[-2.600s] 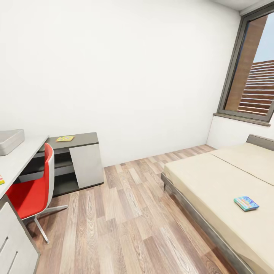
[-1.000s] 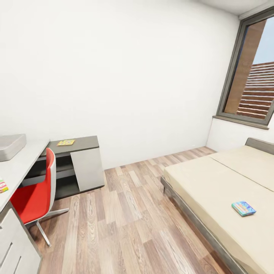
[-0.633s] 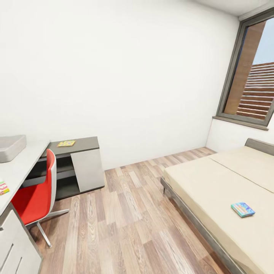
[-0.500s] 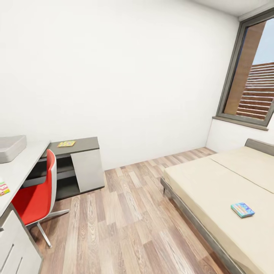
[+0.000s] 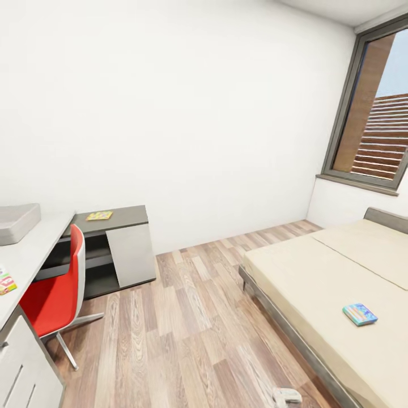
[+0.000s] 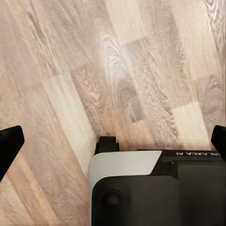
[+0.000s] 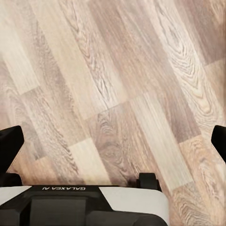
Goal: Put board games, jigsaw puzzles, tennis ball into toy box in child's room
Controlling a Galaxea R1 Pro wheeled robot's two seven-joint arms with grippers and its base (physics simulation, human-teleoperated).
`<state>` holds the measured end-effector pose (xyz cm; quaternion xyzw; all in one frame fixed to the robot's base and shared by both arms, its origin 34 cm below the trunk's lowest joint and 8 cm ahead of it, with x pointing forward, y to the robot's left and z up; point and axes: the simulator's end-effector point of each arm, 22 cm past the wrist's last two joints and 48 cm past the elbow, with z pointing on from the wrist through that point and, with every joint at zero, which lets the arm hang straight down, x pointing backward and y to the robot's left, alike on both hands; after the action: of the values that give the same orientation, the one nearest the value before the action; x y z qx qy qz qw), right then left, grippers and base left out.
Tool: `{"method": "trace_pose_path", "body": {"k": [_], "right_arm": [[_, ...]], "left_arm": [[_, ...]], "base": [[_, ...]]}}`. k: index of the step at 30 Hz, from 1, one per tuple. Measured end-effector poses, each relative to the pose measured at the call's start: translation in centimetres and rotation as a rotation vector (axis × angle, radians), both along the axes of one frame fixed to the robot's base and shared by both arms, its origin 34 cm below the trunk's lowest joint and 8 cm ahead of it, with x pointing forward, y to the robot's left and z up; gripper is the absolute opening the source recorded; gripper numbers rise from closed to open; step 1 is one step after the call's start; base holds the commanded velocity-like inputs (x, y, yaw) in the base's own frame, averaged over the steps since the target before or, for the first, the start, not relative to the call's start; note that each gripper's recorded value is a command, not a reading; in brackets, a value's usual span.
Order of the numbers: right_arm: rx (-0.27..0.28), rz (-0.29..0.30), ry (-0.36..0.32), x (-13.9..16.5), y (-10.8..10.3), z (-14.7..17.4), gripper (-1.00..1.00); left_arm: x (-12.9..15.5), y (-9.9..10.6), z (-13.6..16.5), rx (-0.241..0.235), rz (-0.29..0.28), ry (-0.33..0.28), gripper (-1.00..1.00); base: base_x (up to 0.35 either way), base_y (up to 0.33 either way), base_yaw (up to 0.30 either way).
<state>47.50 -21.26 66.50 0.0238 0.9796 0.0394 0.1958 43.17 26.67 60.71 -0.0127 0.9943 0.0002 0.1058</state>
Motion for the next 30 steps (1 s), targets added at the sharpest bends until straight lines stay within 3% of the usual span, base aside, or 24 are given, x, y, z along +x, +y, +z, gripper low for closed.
{"method": "trace_pose_path", "body": {"k": [5, 8, 14, 22, 24, 27, 28, 30], "right_arm": [[0.003, 0.002, -0.041, 2.9, -0.1, 4.3, 1.0], [0.005, 0.003, -0.076, 4.7, -0.2, 7.4, 1.0], [0.024, 0.001, -0.155, 7.9, -0.1, 14.0, 1.0], [0.11, -0.005, -0.23, 9.6, 1.2, 20.6, 1.0], [0.12, -0.001, -0.244, 9.7, 1.4, 22.0, 1.0], [0.127, 0.002, -0.252, 9.8, 1.5, 23.0, 1.0], [0.13, 0.003, -0.253, 9.7, 1.6, 23.2, 1.0], [0.132, 0.004, -0.254, 9.6, 1.6, 23.5, 1.0]], "left_arm": [[3.4, -0.3, 3.2, -0.017, -0.003, -0.026, 1.0], [5.1, -1.6, 5.3, -0.075, -0.017, -0.043, 1.0], [8.8, -4.5, 11.1, -0.236, -0.066, -0.094, 1.0], [11.7, -3.2, 19.1, -0.331, -0.099, -0.146, 1.0], [12.7, -2.7, 22.1, -0.385, -0.103, -0.186, 1.0], [13.6, -2.5, 26.1, -0.498, -0.114, -0.249, 1.0], [13.7, -2.8, 27.7, -0.561, -0.127, -0.27, 1.0], [13.6, -3.2, 29.3, -0.621, -0.144, -0.285, 1.0]], "base": [[0.0, 0.0, 0.0], [0.0, 0.0, 0.0], [0.0, 0.0, 0.0], [0.0, 0.0, 0.0], [0.0, 0.0, 0.0], [0.0, 0.0, 0.0], [0.0, 0.0, 0.0], [0.0, 0.0, 0.0]]}}
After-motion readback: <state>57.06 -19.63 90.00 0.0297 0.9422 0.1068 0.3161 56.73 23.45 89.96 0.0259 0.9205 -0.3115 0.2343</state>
